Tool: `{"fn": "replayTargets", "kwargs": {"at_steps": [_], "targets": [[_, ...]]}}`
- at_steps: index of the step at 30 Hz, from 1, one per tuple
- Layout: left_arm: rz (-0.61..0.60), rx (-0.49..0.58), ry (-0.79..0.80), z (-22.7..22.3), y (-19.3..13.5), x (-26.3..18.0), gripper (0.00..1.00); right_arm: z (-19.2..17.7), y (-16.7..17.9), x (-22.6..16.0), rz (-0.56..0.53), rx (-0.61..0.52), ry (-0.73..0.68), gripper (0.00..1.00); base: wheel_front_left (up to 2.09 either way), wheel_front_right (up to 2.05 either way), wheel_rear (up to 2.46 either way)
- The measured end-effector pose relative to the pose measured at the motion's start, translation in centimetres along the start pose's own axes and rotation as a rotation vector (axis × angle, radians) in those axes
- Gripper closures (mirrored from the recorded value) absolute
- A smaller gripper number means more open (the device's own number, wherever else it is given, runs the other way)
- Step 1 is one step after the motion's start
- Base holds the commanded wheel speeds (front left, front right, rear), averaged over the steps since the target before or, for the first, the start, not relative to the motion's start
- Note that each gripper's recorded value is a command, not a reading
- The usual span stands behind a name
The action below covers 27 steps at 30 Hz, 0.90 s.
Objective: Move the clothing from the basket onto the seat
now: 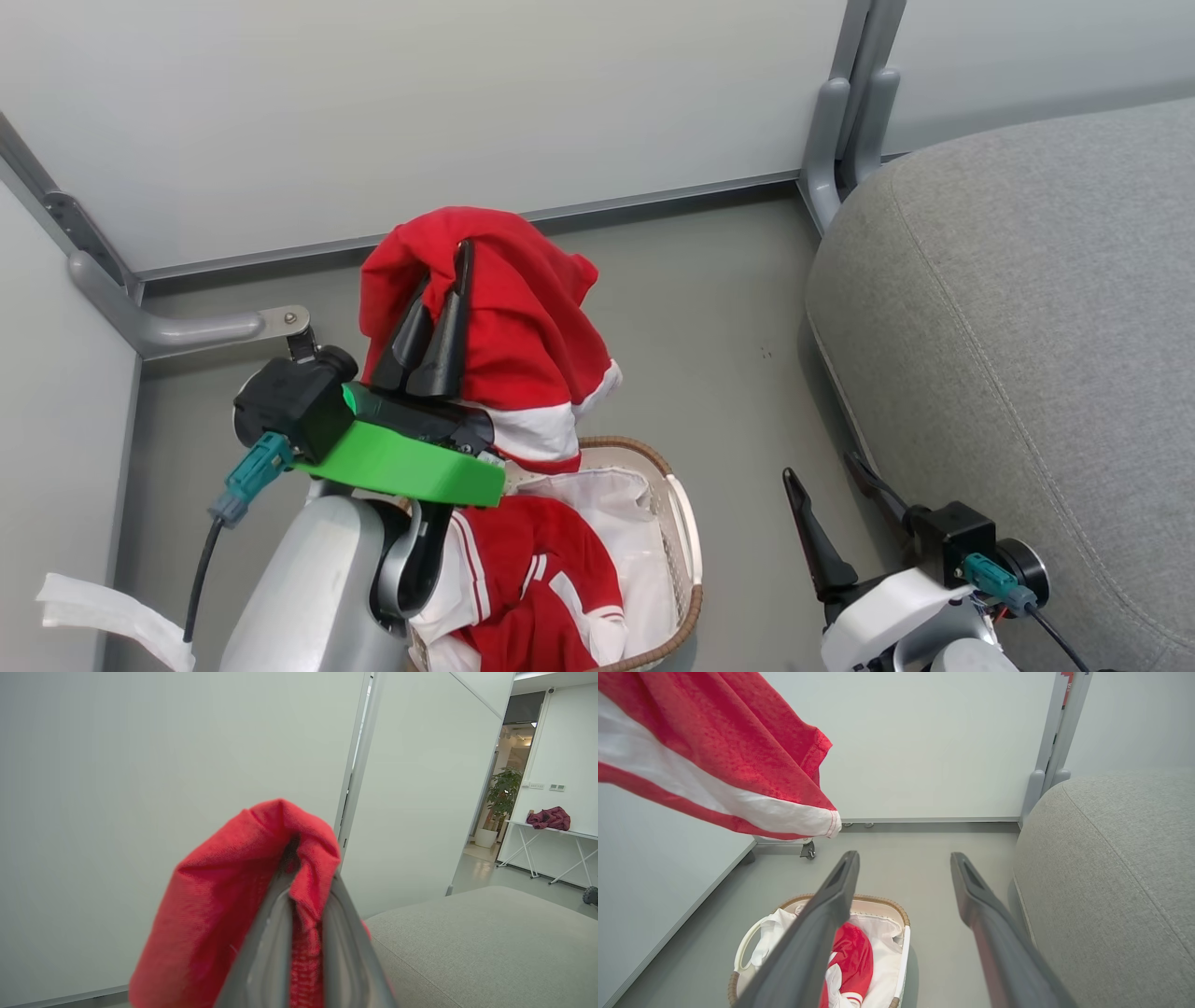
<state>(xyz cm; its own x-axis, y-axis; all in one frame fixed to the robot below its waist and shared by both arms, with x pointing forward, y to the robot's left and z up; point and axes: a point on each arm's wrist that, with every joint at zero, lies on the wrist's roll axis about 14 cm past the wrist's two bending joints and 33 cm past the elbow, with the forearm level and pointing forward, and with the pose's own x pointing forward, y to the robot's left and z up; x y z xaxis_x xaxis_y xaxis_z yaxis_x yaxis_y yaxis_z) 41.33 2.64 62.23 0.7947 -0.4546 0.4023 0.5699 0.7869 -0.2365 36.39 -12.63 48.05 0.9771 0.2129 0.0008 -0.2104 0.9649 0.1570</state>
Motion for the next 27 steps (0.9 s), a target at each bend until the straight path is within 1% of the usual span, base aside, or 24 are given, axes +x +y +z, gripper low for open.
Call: {"fn": "replayTargets", "kwargs": {"at_steps": [8,12,22,25,27], "targets": [[-0.014,-0.024,0.014,-0.6,-0.6,0.1,1.0,-0.2,0.1,-0.2,0.0,0.005,0.005,0.0,0.0,0.0,0.0],[-0.001,-0.041,0.028,-1.2,-0.4,-0.1,1.0,-0.1,1.8,0.2,0.059,0.002,0.004,0.0,0.0,0.0,0.0],[0.022,-0.091,0.135,-5.1,-0.2,-1.3,1.0,3.7,11.1,3.9,0.381,0.012,-0.089,0.0,0.0,0.0,0.0],[0.029,-0.097,0.151,-5.6,-0.2,-1.6,1.0,3.9,13.8,4.5,0.474,0.007,-0.083,0.0,0.0,0.0,0.0],[0.027,-0.101,0.159,-5.9,-0.3,-1.8,1.0,3.7,14.8,4.8,0.514,-0.006,-0.072,0.0,0.0,0.0,0.0]]}}
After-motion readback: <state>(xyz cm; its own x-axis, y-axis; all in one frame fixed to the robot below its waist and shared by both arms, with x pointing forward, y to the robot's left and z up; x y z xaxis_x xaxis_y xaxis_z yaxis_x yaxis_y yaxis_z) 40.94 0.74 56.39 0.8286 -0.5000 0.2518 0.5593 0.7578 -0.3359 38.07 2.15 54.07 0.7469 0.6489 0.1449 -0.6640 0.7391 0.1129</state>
